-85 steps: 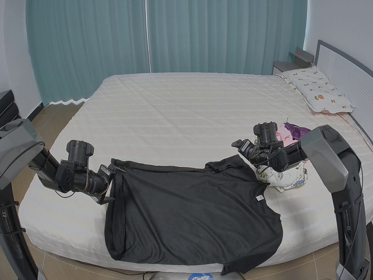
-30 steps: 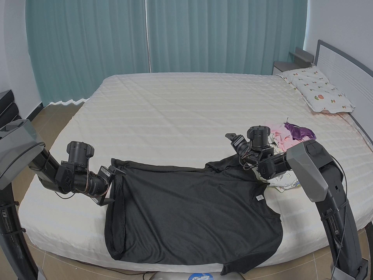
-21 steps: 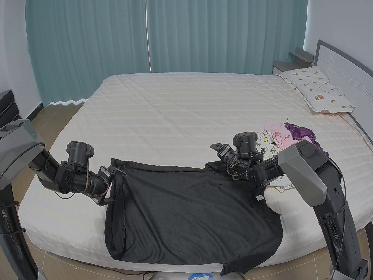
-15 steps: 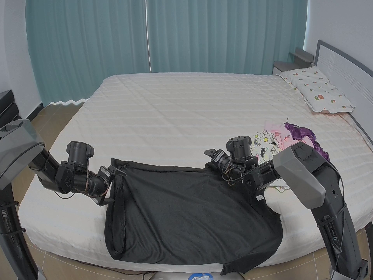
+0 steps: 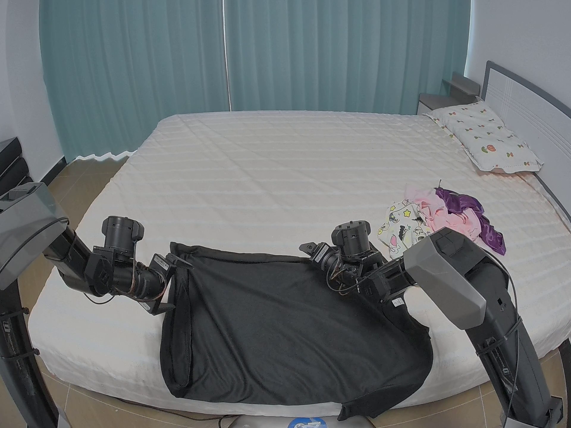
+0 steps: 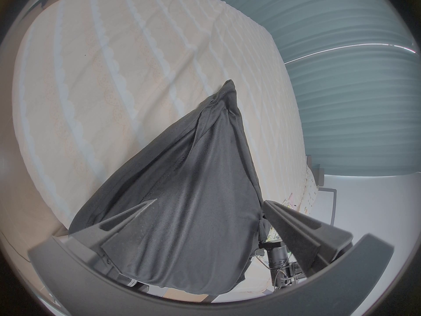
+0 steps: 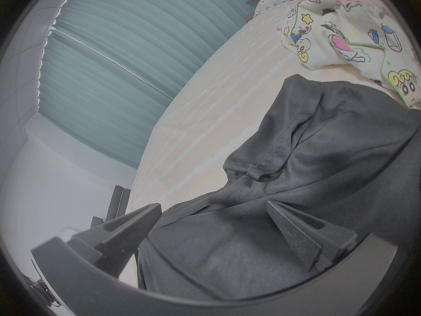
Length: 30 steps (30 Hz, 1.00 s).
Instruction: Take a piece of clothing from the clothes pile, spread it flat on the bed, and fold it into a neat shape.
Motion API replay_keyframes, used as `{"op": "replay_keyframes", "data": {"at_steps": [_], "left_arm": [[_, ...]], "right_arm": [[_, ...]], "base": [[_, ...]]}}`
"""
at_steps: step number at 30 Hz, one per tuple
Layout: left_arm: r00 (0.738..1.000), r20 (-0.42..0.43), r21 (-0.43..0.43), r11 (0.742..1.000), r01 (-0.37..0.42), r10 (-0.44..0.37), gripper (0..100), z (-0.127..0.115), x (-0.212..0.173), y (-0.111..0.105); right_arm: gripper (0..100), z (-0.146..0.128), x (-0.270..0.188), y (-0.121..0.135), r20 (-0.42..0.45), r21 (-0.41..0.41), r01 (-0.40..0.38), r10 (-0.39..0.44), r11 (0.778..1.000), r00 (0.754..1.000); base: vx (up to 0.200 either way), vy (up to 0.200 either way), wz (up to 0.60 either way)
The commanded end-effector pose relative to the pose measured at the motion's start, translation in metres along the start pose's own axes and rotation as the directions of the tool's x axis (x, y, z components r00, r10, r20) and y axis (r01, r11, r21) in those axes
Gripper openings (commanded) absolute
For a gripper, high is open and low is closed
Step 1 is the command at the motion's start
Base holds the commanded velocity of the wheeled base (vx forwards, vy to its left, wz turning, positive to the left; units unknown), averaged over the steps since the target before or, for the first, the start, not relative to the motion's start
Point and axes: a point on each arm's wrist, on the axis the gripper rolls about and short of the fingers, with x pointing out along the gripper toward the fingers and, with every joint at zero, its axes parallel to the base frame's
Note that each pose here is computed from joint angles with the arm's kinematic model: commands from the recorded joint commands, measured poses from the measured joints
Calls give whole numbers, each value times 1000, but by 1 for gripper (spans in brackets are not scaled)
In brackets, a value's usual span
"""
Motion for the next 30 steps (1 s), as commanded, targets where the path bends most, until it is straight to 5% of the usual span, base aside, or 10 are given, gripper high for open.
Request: {"op": "replay_keyframes", "data": {"at_steps": [1, 10, 16, 21, 23, 30], "left_arm": [[1000, -1, -1, 1000, -2, 2, 100, 0, 0, 1], [1000, -1, -3, 1000, -2, 2, 100, 0, 0, 1], [1000, -1, -3, 1000, -2, 2, 100, 0, 0, 1], [1000, -9, 8, 1000, -1, 1, 100, -1, -2, 2], [1000, -15, 27, 1000, -11, 12, 100, -5, -5, 6], [997, -10, 261, 963, -74, 79, 100, -19, -4, 21]], "right_arm": [[100, 16, 21, -17, 89, 22, -10, 8, 1000, 996], [100, 62, 24, -24, 285, 16, -114, 105, 993, 953], [100, 121, -15, 25, 422, -25, -228, 217, 973, 880], [100, 120, -34, 24, 382, -25, -142, 141, 990, 913], [100, 104, -43, 5, 322, -56, -45, 61, 997, 945], [100, 70, -87, -30, 287, -173, 30, 21, 984, 958]], "base": [[0, 0, 0], [0, 0, 0], [0, 0, 0], [0, 0, 0], [0, 0, 0], [0, 0, 0]]}}
